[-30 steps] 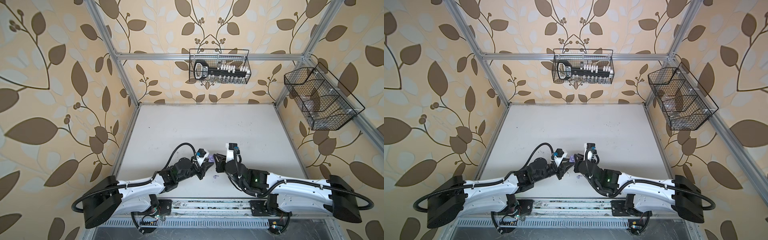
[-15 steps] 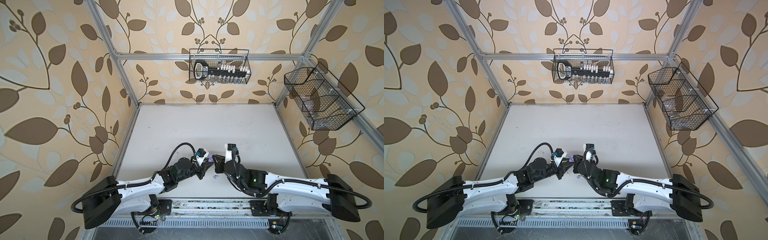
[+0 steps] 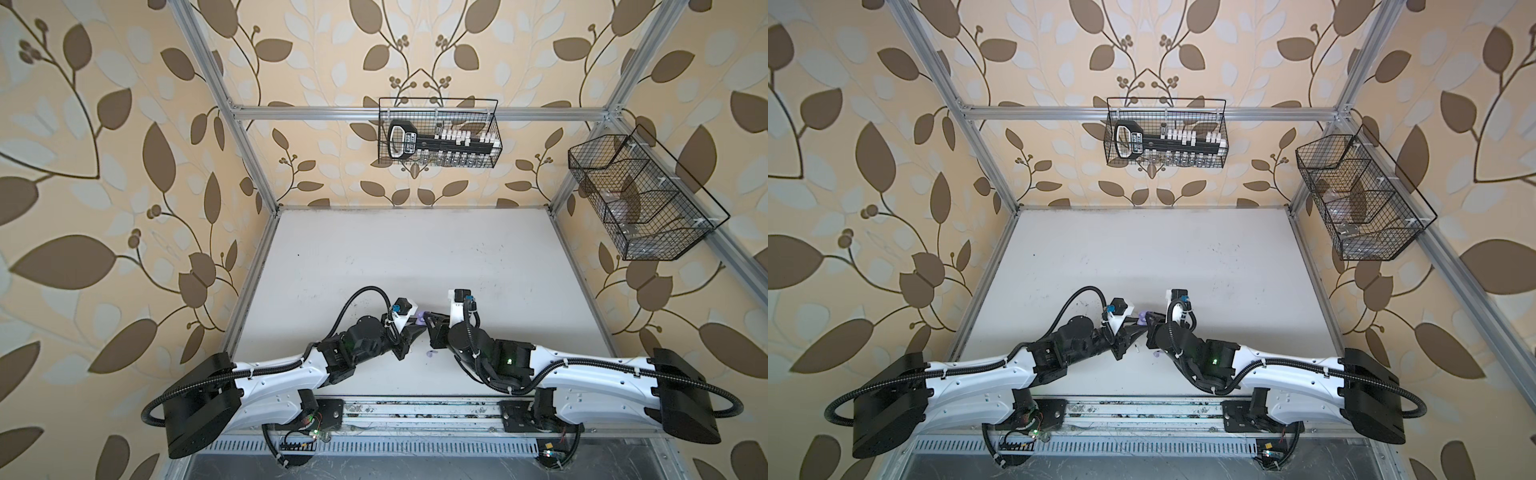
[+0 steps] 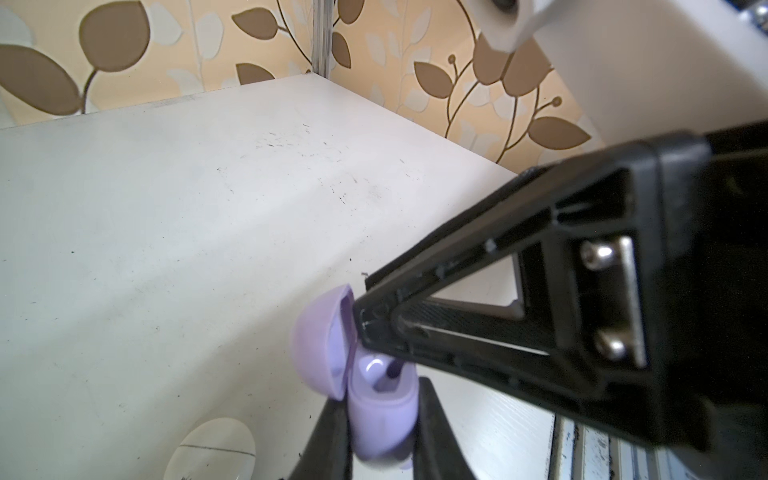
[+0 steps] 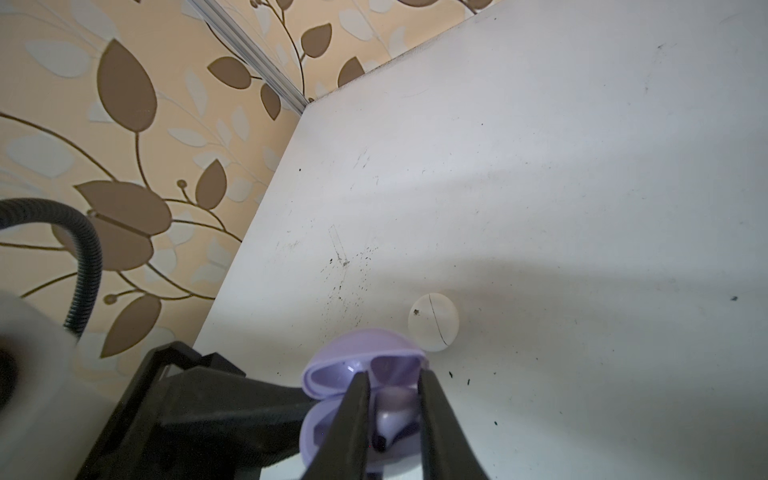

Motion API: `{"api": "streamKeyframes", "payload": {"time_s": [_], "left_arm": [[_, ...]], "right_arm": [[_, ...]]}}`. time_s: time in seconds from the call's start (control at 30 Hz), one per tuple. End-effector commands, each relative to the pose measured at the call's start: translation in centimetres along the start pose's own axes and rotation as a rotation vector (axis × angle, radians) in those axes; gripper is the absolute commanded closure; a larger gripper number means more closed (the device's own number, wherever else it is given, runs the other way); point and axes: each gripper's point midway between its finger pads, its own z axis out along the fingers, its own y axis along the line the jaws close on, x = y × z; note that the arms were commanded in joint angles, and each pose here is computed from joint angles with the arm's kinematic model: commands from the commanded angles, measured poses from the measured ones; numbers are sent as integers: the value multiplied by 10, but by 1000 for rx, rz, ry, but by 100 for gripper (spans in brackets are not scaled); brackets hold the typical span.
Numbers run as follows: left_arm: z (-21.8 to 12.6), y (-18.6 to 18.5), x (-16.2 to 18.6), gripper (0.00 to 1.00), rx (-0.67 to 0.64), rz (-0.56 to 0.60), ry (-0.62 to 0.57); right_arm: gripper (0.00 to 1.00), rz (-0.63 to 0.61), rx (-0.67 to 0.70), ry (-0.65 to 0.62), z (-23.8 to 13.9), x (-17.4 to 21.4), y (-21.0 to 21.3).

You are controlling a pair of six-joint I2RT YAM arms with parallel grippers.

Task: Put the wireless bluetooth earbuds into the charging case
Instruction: 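Lower the earbud into the case slot and open the right gripper, then withdraw the open right gripper from the case toward the table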

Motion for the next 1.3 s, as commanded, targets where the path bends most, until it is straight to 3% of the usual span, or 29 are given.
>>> {"api": "streamKeyframes", "payload": {"time_s": [0.0, 0.37, 0.7, 1.0, 1.27], "left_arm": [[-6, 3, -31, 95, -21, -10, -118], [-4, 1, -29, 95, -7, -9, -112], [-1, 2, -26, 95, -9, -4, -97], [-1, 5, -25, 95, -28, 0, -93], [-1, 11, -24, 95, -59, 3, -92]], "right_arm": [[75, -13, 0, 46, 1, 15, -5], [72, -9, -2, 31, -1, 7, -6], [59, -5, 6, 0, -12, -7, -13], [57, -7, 32, -12, -22, -18, -24], [54, -51, 84, 136, -20, -5, -43]]}}
